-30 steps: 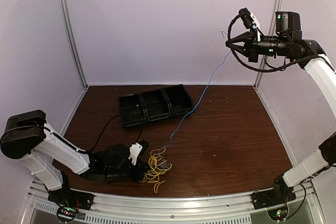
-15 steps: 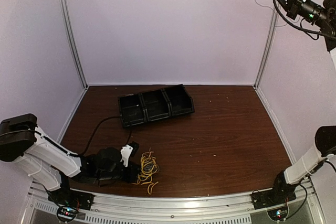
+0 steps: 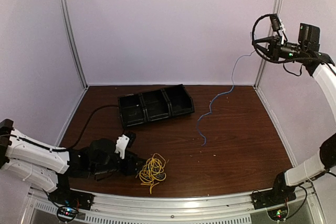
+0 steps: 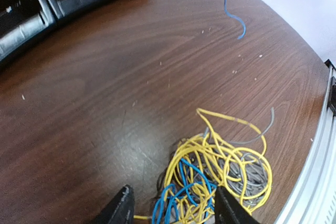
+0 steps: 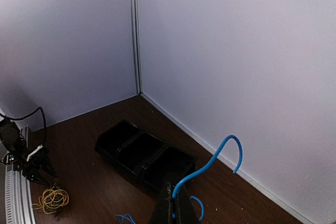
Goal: Untangle the cables
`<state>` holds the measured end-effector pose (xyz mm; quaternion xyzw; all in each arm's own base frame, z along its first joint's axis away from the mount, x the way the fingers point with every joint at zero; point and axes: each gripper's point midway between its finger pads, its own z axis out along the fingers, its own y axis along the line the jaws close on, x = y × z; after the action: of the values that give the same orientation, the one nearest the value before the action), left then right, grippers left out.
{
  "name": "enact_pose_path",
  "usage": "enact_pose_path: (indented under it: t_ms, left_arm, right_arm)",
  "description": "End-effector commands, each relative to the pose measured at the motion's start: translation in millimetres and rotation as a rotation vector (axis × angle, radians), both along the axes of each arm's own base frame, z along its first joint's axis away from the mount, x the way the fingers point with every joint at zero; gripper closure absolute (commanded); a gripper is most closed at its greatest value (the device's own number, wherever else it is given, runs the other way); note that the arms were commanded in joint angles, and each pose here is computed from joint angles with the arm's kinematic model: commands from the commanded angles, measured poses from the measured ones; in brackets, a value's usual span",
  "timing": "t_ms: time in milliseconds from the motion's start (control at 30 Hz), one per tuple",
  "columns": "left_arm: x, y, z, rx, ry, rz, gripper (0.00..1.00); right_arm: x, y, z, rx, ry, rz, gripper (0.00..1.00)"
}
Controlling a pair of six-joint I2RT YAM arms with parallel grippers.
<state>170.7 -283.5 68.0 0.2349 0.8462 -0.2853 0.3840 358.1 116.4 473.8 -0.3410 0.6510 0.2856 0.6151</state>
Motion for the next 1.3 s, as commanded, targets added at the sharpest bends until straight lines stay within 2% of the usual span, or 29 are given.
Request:
enact_pose_path:
  t_ms: [0, 300, 533, 667, 800, 1000, 1167, 1267]
  left_arm:
    - [14.8, -1.8, 45.0, -0.006, -0.129, 0.018, 0.42]
    - [31.3, -20.5, 100.9, -0.025, -0.261, 0.01, 0.38]
    - [39.2, -79.0, 131.0, -0.105, -0.335, -0.115, 0.36]
    - [41.9, -117.5, 158.3, -0.184, -0.418, -0.205, 0.36]
    - [51.8, -152.8, 170.2, -0.197, -0.477, -0.255, 0.36]
    - [91.7, -182.3, 171.4, -0.202, -0.445, -0.178, 0.37]
    - [84.8, -199.3, 172.5, -0.247, -0.495, -0.277, 0.38]
    - [76.9, -203.8, 176.6, -0.278, -0.515, -0.332, 0.43]
  right_arm:
    - [-34.2, 27.0, -26.3, -0.05, -0.012, 0.123, 1.0]
    - [-55.7, 82.3, -108.6, -0.12, 0.119, 0.255, 1.0]
    - [-74.8, 125.6, -143.3, -0.164, 0.179, 0.369, 1.0]
    - [-95.0, 144.0, -142.2, -0.172, 0.184, 0.472, 1.0]
    - [-114.1, 159.2, -130.1, -0.191, 0.162, 0.532, 1.0]
    - [-137.2, 172.1, -113.1, -0.202, 0.138, 0.612, 1.0]
    - [-142.0, 174.3, -110.3, -0.201, 0.134, 0.627, 1.0]
    - [-143.0, 174.1, -110.5, -0.202, 0.134, 0.629, 1.0]
